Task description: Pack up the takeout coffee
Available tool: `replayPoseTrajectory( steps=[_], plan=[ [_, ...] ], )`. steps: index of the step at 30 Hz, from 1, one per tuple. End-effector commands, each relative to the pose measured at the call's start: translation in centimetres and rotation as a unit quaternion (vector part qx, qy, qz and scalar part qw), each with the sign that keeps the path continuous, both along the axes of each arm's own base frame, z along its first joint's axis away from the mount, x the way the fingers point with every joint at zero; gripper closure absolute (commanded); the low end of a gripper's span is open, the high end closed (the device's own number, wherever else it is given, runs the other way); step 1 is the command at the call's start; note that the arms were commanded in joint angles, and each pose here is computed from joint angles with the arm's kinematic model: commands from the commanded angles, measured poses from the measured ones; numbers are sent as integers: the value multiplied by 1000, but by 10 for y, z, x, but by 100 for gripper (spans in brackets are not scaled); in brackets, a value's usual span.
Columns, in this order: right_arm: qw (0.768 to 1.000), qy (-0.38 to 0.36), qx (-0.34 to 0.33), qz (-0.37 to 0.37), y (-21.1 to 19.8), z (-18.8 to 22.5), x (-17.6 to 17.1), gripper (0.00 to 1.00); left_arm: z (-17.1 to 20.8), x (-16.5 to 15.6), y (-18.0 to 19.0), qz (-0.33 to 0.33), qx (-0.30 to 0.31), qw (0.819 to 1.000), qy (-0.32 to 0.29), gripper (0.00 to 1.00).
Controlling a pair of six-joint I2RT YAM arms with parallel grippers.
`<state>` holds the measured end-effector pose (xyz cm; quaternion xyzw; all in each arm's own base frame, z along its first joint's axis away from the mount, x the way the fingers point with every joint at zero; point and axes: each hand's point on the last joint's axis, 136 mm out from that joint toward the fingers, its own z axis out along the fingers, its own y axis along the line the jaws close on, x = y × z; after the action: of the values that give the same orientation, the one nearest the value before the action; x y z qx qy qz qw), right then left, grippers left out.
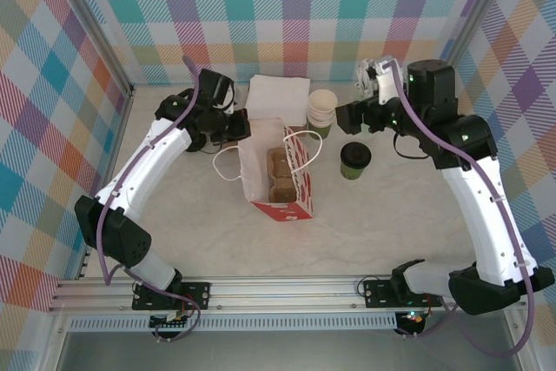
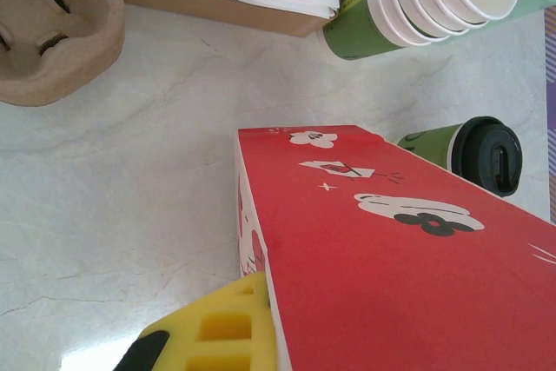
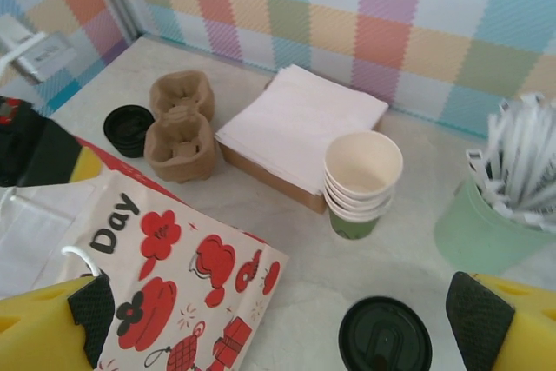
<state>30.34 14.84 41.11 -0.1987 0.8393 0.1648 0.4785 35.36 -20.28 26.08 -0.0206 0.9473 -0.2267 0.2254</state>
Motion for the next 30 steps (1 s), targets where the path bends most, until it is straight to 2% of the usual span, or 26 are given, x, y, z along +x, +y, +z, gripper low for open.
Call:
replayPoseTrajectory(
  steps=[1,11,12,13,16,20,23,30],
  plan=[
    [997,46,24,-53,-19,-19,0,0,14,-1,-2,-7,-3,1000,-13,100],
    [988,89,1,-127,-60,-57,5,0,21,-1,-5,-10,-12,1000,-15,100],
    [987,94,-4,-131,-62,-62,6,0,21,-1,-6,-10,-13,1000,-15,96],
    [986,100,-7,-134,-64,-67,6,0,22,-2,-5,-10,-13,1000,-14,88],
    [984,114,-14,-136,-65,-78,6,0,21,-3,-2,-7,-6,1000,-13,76],
    [982,122,-26,-140,-68,-86,7,0,22,-6,5,-2,11,1000,-15,67],
    [981,125,-38,-143,-71,-90,7,0,28,-8,10,-5,21,999,-24,56],
    [981,126,-51,-140,-75,-91,0,0,53,-9,13,-53,53,995,-66,42]
  ],
)
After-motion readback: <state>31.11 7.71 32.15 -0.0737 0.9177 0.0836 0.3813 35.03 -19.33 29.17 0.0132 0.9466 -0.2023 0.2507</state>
